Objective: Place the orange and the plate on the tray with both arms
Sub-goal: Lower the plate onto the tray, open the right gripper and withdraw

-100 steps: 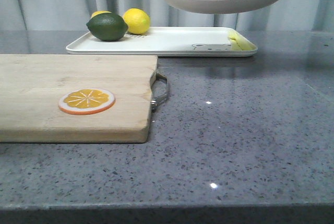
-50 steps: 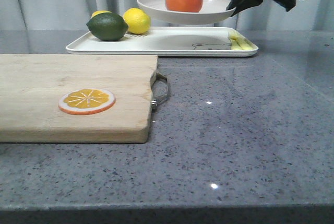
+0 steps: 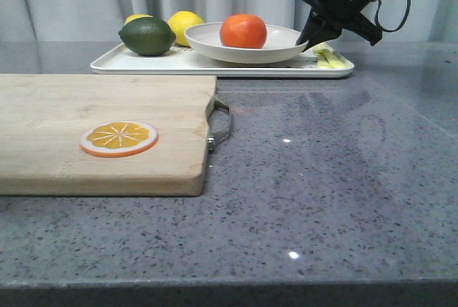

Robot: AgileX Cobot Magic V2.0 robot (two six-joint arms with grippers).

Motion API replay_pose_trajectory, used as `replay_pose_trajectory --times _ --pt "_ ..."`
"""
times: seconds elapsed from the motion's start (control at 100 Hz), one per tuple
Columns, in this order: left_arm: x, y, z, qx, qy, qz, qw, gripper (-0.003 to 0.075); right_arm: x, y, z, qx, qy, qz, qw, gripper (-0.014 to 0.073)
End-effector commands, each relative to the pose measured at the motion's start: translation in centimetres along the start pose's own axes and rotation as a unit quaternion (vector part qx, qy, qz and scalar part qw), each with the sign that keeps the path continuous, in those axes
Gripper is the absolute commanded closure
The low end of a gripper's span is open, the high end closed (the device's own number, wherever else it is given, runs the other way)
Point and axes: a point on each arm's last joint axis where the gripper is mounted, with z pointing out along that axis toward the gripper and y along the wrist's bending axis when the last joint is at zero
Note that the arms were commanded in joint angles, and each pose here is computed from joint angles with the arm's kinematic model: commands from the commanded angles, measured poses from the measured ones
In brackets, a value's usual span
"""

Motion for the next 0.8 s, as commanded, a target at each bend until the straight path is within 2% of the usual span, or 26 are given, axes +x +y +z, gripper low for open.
replay_pose_trajectory --times 0.0,0.2,0.64,0.71,0.79 --pt "-1.4 0.5 -0.3 -0.025 -0.037 -0.010 0.999 0.0100 -2.0 2.6 -3.4 -0.038 -0.058 -0.006 0.998 0.0659" --pt "-1.4 0.5 -0.3 -0.025 -0.037 -0.010 0.999 0.0100 -1.6 2.0 -2.4 -0.032 -0.041 -0.003 0.999 0.0659" --pt "-1.4 0.5 -0.3 -0.025 -0.037 -0.010 0.999 0.0100 -1.6 2.2 -2.6 -0.035 -0.041 -0.002 0.999 0.0657" --pt "-1.4 0.5 -0.3 -0.025 -0.037 -0.010 0.999 0.0100 -1.7 2.4 -3.0 -0.037 -0.045 -0.003 0.998 0.0628" --pt "-1.4 0.5 -0.3 -0.025 -0.037 -0.010 0.999 0.0100 -1.9 2.7 -3.5 -0.039 -0.050 -0.005 0.998 0.0552"
